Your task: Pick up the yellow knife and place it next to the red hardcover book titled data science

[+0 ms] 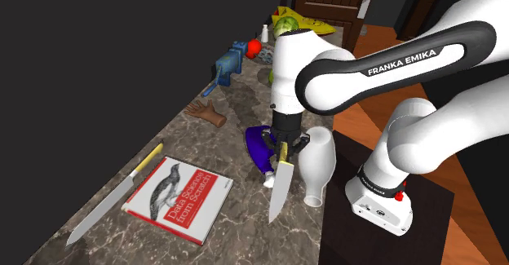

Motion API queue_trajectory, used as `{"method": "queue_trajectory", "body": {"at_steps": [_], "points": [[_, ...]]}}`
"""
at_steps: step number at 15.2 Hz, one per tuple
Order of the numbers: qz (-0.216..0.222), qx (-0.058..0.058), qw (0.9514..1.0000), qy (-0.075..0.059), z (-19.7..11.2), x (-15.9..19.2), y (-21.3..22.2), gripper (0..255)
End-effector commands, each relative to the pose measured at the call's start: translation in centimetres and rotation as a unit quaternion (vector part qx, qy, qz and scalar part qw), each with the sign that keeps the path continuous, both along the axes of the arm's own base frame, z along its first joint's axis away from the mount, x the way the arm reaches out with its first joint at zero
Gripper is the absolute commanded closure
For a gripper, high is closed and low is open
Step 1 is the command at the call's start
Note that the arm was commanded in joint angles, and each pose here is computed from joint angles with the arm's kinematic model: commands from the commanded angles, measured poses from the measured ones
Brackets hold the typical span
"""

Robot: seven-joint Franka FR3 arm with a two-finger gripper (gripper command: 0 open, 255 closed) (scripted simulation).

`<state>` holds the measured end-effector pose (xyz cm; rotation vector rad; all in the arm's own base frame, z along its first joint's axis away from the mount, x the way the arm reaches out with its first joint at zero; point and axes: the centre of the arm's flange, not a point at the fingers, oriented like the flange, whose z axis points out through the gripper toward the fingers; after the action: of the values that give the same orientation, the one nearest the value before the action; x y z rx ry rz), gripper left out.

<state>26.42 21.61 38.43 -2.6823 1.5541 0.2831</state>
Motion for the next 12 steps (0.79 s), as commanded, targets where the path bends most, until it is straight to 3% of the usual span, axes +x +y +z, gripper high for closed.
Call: {"method": "queue_trajectory", "body": {"at_steps": [1,5,12], "points": [[0.0,0.0,1.0,0.0,-1.0,0.0,0.1,255],[0.0,0.0,1.0,0.0,-3.5,0.0,0.1,255],[0.0,0.0,1.0,0.0,-3.5,0.0,0.1,255]]}}
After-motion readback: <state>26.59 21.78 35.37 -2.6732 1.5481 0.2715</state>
